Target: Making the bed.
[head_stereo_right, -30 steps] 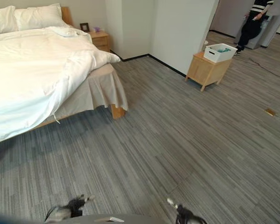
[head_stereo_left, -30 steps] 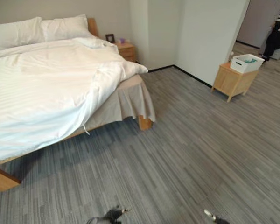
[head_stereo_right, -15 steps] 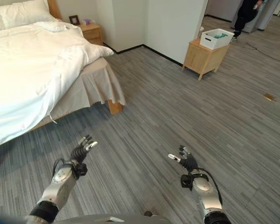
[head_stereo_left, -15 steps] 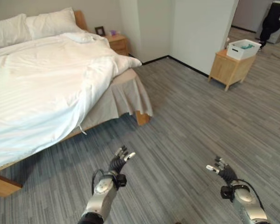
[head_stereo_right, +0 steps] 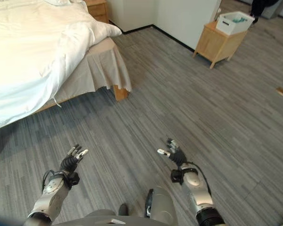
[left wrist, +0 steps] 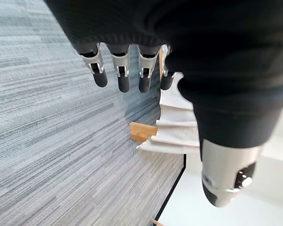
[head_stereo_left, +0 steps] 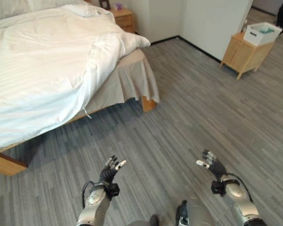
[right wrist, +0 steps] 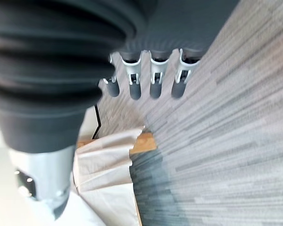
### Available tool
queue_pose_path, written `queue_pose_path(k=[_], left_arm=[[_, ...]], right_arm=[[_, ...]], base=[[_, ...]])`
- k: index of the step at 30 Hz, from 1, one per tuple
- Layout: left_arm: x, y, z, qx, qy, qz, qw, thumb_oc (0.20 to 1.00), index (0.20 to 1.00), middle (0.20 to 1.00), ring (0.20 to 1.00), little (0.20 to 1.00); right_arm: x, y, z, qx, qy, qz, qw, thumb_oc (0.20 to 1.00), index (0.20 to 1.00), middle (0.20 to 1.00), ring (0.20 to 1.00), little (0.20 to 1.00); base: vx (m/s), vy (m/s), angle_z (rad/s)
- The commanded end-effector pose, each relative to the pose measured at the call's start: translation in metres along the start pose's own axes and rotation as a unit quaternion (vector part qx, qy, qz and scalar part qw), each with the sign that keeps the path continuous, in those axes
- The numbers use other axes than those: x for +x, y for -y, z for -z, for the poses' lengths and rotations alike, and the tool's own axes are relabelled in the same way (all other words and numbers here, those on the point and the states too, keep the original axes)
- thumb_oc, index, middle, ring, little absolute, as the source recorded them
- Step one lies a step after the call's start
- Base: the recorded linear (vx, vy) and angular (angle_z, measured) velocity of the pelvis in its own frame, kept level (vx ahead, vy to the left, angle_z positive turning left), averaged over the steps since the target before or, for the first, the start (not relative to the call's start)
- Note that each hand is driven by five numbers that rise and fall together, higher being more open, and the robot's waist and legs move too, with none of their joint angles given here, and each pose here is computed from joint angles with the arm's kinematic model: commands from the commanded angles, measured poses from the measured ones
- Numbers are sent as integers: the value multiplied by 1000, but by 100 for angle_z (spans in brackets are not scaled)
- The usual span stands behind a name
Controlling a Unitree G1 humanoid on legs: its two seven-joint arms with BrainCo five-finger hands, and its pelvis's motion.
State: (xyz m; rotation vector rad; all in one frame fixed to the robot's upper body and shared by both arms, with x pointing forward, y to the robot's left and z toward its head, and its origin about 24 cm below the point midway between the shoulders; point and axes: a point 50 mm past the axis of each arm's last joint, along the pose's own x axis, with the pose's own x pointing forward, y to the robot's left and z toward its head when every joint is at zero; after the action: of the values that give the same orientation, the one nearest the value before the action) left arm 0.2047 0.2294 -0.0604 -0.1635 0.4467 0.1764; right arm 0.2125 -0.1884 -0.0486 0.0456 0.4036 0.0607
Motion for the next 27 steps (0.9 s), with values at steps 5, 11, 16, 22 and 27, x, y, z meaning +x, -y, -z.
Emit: queue_pose_path(k=[5, 11, 16, 22, 27], left_arm=[[19, 29, -59, 67, 113, 57, 990, 1000, 1000, 1000, 1000, 1000], [16, 45, -58, 32, 117, 84, 989, 1000, 1000, 1000, 1000, 1000], [16, 59, -65, 35, 126, 122, 984, 1000, 1000, 1000, 1000, 1000], [9, 56, -54, 36, 115, 139, 983, 1000, 1000, 1000, 1000, 1000], [-5, 41, -61, -20, 130, 168, 977, 1000, 1000, 1000, 1000, 1000]], right_arm=[[0, 12, -18, 6, 47, 19, 999, 1000, 1000, 1000, 1000, 1000], [1, 20, -28, 4, 59, 13, 998, 1000, 1000, 1000, 1000, 1000], [4, 39, -40, -19, 70, 49, 996, 1000, 1000, 1000, 1000, 1000], [-2, 44, -35, -8, 71, 60, 996, 1000, 1000, 1000, 1000, 1000], [-4, 27, -27, 0, 59, 11, 998, 1000, 1000, 1000, 1000, 1000]], base=[[482, -194, 45], [450, -317, 30], [452, -332, -8], [676, -17, 4], [571, 47, -33]])
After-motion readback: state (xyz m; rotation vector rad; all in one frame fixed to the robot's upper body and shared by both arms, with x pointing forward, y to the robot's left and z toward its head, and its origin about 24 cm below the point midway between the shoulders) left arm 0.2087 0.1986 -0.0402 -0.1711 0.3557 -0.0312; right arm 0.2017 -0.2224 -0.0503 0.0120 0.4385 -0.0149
